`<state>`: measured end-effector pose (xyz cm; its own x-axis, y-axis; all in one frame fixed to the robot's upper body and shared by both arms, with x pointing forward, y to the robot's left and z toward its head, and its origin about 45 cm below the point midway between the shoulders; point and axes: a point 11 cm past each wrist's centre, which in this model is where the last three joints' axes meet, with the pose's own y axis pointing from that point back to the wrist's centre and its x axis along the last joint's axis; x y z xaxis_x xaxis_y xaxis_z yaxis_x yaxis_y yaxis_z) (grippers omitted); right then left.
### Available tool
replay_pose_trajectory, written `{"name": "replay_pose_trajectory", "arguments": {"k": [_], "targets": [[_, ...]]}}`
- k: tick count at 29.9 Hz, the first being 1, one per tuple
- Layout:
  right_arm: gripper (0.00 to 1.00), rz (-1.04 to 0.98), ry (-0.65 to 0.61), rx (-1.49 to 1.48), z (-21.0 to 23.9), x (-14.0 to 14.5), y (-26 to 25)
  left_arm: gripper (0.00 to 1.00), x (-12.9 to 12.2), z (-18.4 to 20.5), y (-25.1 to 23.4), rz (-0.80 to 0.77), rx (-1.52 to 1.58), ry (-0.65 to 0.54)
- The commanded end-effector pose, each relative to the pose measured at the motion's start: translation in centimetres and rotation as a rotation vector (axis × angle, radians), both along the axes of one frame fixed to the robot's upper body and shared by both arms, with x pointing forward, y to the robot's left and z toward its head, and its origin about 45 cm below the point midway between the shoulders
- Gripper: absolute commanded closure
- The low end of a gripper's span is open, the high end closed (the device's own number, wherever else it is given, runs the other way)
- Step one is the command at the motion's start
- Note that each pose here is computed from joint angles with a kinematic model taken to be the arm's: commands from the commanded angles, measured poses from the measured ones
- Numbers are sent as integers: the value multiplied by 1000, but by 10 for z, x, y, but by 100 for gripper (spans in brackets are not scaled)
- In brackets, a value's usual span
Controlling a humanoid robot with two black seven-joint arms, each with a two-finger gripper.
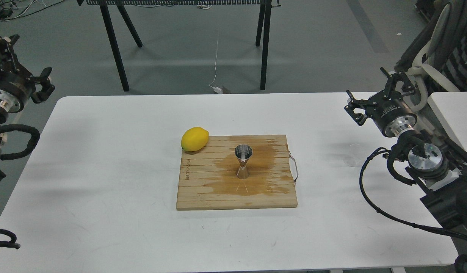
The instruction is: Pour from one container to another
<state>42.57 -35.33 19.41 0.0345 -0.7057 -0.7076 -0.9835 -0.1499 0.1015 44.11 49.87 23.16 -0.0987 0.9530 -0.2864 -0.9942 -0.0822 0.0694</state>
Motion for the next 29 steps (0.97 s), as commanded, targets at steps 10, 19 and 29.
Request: {"name": "replay_pose_trajectory", "arguments": {"k": [10,19,29], "targets": [[1,38,-33,-26,-24,-25,-38,0,6,-47,-66,-48,-111,-27],[1,4,-26,-1,-30,-11,-29,0,26,-32,-96,-106,-130,-54],[1,3,-24,26,-33,-9,-18,0,27,-31,-97,-107,-139,-49]]}}
